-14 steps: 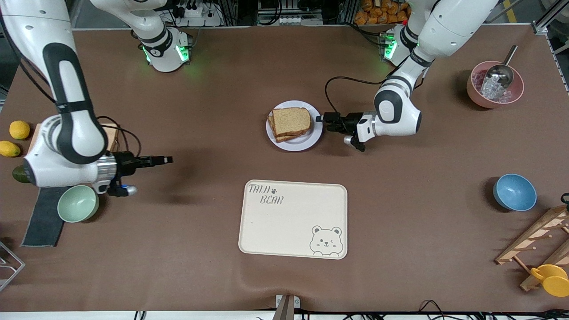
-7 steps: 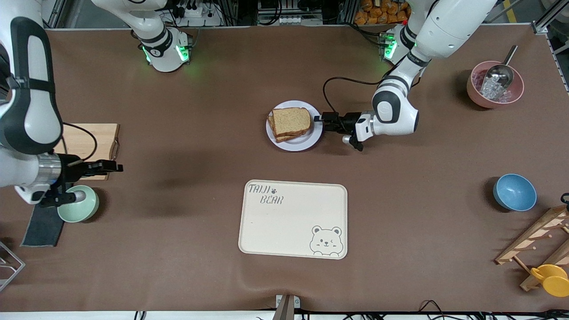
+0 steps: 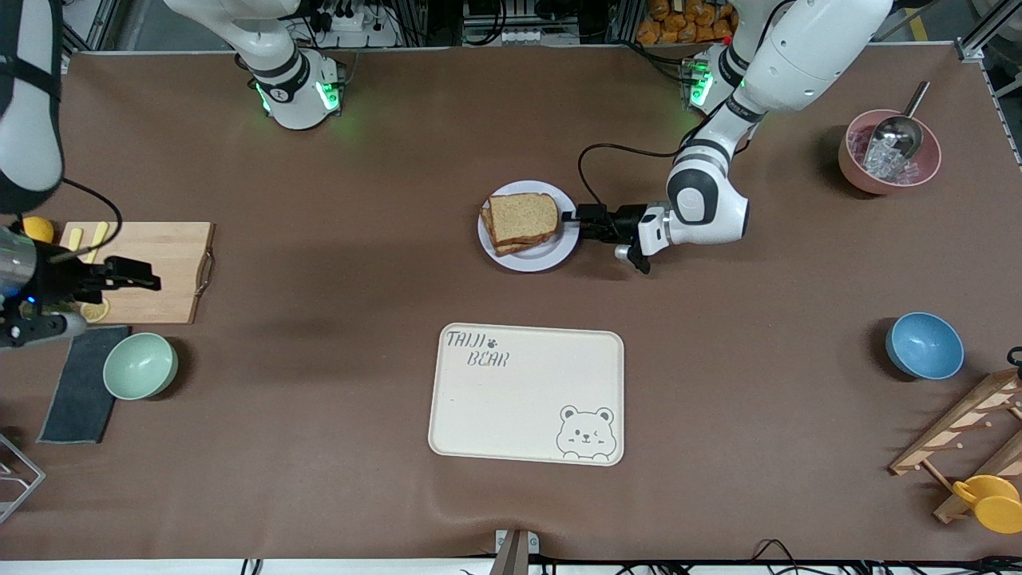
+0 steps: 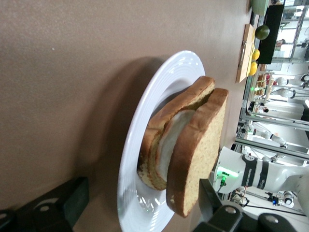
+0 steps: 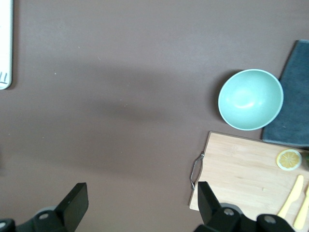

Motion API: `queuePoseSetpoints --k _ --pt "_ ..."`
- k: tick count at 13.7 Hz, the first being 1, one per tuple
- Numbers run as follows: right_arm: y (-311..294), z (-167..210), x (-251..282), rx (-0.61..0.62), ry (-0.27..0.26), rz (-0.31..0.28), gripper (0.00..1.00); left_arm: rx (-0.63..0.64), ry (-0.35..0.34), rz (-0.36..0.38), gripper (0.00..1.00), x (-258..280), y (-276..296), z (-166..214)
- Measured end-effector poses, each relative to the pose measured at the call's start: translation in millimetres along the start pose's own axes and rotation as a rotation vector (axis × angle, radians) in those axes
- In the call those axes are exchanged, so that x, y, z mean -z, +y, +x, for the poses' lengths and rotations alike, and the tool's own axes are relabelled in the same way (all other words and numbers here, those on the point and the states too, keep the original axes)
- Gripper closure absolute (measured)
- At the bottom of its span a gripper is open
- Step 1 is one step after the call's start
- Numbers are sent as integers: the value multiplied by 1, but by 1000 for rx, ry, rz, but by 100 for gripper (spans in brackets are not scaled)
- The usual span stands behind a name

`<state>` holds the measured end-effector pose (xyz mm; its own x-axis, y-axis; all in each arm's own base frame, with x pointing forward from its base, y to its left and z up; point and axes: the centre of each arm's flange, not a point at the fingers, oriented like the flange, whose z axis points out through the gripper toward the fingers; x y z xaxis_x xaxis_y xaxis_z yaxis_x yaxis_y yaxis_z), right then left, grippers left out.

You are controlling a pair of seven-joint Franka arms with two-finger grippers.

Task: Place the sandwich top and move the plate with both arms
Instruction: 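Slide the plate with the left gripper onto the bear tray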

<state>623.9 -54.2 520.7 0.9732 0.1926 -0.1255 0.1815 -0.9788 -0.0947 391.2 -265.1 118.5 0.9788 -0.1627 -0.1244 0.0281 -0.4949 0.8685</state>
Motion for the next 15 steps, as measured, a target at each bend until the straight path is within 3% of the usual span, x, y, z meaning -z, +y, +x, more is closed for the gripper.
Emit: queuePoseSetpoints --k 7,12,15 --pt "-9 -77 52 -59 47 -13 0 18 16 -20 0 -10 7 -2" --pt "-16 -92 39 -67 85 -37 0 -89 41 -24 52 -12 -3 -5" --pt "-20 -89 39 -61 95 -87 0 -126 56 -34 85 -19 -19 -10"
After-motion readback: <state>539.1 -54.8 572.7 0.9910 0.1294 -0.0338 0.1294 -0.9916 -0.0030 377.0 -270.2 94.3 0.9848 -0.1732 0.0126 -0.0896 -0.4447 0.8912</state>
